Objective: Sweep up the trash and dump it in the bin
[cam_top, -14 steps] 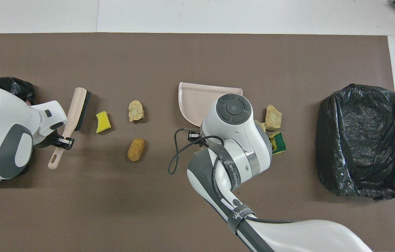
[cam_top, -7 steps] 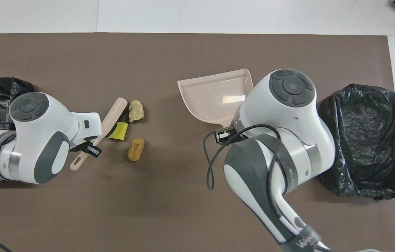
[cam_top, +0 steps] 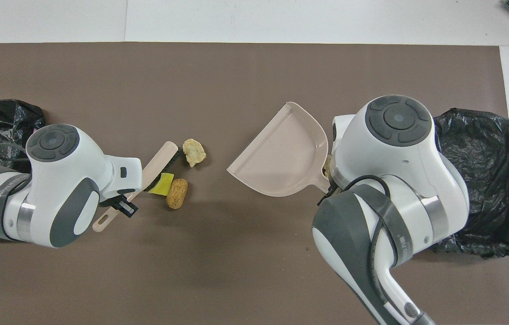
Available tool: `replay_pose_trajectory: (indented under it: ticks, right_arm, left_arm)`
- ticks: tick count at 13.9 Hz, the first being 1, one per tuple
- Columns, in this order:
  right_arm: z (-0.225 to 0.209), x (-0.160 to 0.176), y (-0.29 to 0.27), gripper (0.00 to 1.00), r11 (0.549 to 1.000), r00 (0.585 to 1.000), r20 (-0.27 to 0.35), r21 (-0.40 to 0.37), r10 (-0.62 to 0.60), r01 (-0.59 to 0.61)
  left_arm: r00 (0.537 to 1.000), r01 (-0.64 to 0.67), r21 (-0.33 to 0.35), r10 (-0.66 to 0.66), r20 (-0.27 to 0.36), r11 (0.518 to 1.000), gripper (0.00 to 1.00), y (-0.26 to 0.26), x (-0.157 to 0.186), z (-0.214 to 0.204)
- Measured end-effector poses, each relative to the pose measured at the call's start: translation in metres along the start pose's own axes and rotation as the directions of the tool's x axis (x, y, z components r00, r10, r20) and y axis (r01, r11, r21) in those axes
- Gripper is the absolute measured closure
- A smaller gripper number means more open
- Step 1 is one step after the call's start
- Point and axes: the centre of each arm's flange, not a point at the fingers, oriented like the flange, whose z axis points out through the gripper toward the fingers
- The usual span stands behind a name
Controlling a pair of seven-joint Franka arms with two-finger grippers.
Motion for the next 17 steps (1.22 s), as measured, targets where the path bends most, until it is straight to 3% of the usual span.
replay_pose_trajectory:
  ticks: [3, 8, 13, 17]
  right_arm:
    - [0.016, -0.002, 0.013, 0.68, 0.968, 0.968, 0.043, -0.027, -0.248, 0.249]
    - [0.061, 0.028, -0.001, 0.68, 0.87, 0.871, 0.054, -0.047, -0.488, 0.491]
    - [0.086, 0.048, -0.033, 0.68, 0.84, 0.842, 0.06, -0.061, -0.536, 0.539]
    - [0.102, 0.053, -0.052, 0.68, 0.886, 0.887, 0.069, -0.056, -0.456, 0.46]
  left_arm:
    - [0.98, 0.199, 0.004, -0.199, -0.008, 0.98, 0.74, 0.002, -0.007, -0.011]
    - [0.889, 0.457, -0.07, -0.457, 0.02, 0.887, 0.74, 0.008, -0.012, 0.004]
    - [0.802, 0.596, -0.104, -0.597, 0.024, 0.796, 0.74, 0.011, -0.019, 0.039]
    - [0.753, 0.654, -0.134, -0.658, 0.02, 0.745, 0.74, 0.016, -0.02, 0.051]
